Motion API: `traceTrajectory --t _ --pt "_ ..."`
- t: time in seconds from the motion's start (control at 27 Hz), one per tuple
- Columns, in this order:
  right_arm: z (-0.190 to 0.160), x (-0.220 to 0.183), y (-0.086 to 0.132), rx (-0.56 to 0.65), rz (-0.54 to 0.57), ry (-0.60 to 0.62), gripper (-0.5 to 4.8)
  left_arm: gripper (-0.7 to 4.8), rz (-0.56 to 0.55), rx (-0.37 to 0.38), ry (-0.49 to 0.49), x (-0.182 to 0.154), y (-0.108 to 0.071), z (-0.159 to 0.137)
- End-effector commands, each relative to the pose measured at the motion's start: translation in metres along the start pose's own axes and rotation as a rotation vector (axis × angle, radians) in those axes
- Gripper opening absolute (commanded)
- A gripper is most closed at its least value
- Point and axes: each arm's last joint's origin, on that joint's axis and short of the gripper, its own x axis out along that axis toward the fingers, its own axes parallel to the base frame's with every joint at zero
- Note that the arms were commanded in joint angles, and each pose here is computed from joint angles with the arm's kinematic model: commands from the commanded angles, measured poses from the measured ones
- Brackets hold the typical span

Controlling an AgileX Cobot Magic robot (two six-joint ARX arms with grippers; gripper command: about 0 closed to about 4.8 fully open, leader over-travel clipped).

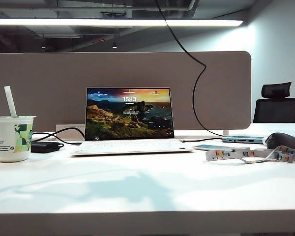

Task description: Pick up the black phone, pick up the charger plug, insert the charger plug into the phone's charging port, and finally place the connected phone back on the desk.

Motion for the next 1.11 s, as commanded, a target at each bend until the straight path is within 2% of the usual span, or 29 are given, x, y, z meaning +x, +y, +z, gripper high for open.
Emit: traceTrajectory --t 0.04,0.63,1.11 --pt "-0.004 0.0033 0.0033 -0.007 -0.015 0.026 -0.08 -0.06 -0.007 0.045 -0.03 -0.0002 -0.0027 0.0082" --pt "-0.0015 -0.0019 0.0101 -0.039 -0.012 0.026 -0.07 -0.06 -0.007 0.049 -0.033 -0.0002 -0.0029 0.0086" --pt "-0.0023 -0.0042 0.0132 -0.014 -0.02 0.034 -0.07 -0.06 -0.043 0.049 -0.02 -0.0003 -0.0038 0.0082"
